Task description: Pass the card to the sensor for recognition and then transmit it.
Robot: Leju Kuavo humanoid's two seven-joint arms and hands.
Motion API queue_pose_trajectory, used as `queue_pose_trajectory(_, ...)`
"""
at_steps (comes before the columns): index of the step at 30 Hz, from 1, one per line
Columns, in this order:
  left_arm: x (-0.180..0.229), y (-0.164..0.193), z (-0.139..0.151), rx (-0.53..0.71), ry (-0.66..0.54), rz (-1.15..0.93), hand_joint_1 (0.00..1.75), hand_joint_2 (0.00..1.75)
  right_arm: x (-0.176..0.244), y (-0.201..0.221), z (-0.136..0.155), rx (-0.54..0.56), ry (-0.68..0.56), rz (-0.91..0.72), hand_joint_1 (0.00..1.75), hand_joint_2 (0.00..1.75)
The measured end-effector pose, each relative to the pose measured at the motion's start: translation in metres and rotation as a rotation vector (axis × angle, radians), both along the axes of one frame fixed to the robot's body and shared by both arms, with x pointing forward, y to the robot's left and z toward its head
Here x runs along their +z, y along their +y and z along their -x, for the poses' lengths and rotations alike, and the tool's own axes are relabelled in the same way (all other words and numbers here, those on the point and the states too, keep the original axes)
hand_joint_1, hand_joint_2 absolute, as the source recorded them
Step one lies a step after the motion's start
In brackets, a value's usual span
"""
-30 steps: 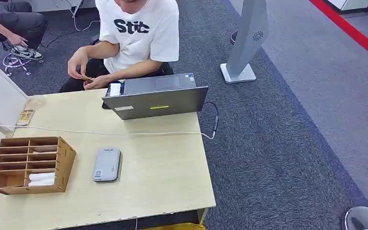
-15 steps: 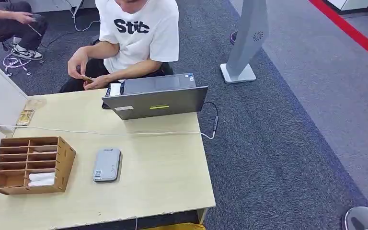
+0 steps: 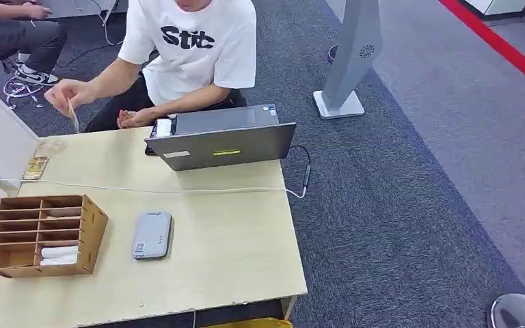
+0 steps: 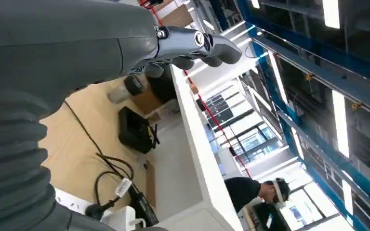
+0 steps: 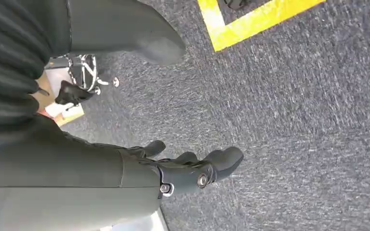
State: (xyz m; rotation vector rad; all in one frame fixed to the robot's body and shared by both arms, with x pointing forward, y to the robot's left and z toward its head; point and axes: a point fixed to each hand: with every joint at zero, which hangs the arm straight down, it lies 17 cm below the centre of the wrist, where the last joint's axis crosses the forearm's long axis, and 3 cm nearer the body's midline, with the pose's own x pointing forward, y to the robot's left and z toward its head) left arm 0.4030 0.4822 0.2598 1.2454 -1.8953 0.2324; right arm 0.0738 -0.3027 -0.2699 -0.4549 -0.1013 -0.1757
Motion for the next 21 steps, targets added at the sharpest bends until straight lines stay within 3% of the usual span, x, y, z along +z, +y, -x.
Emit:
queue_pose_trajectory(14,0.065,-0.026,-0.087,0.001,0.093,-0.199,0.0,1.75,-0.001,0.006,-0.001,0.044,0.013,-0.019,0.0,1.75)
queue_pose_trajectory(21,0.089,-0.035,-0.117,0.048,0.158,-0.304,0.0,1.75,-0.002,0.008,-0.001,0.071,0.022,-0.028,0.0,1.75)
